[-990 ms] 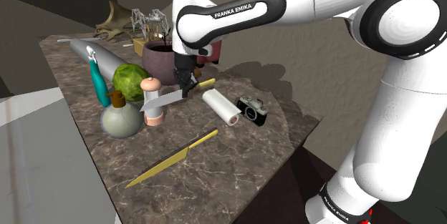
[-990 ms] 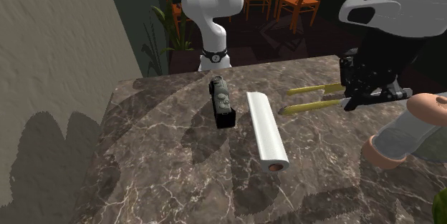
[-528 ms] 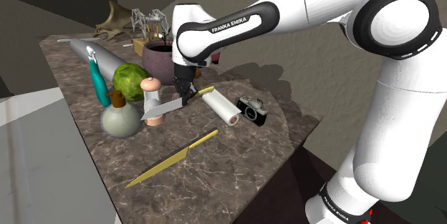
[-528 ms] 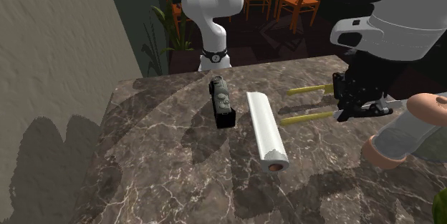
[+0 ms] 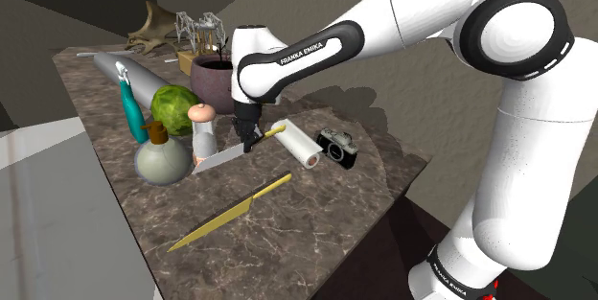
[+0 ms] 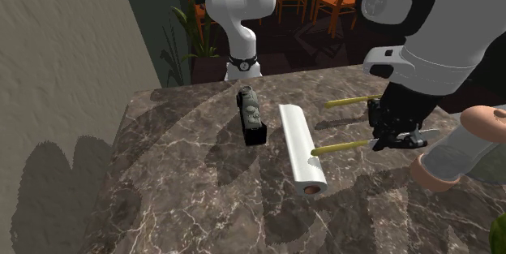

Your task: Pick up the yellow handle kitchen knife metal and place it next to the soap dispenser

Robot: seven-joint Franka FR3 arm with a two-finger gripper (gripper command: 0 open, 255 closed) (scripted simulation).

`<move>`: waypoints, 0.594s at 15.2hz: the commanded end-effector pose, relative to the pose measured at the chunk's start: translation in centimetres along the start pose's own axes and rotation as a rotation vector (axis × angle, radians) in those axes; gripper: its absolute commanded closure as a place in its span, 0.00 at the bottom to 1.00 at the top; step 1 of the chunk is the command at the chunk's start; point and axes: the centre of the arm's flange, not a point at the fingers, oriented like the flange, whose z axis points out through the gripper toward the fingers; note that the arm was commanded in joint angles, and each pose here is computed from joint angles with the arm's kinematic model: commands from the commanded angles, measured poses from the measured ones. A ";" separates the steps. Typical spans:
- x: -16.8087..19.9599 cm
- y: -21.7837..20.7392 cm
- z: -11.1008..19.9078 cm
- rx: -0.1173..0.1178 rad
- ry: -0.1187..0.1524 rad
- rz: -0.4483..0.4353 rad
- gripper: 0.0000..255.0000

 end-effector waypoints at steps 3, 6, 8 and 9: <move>0.0 0.0 1.7 0.000 0.000 0.000 1.00; 0.0 0.0 1.7 0.000 0.000 0.000 1.00; 0.0 0.0 1.7 0.000 0.000 0.000 1.00; 0.0 0.0 1.6 0.000 0.000 0.000 1.00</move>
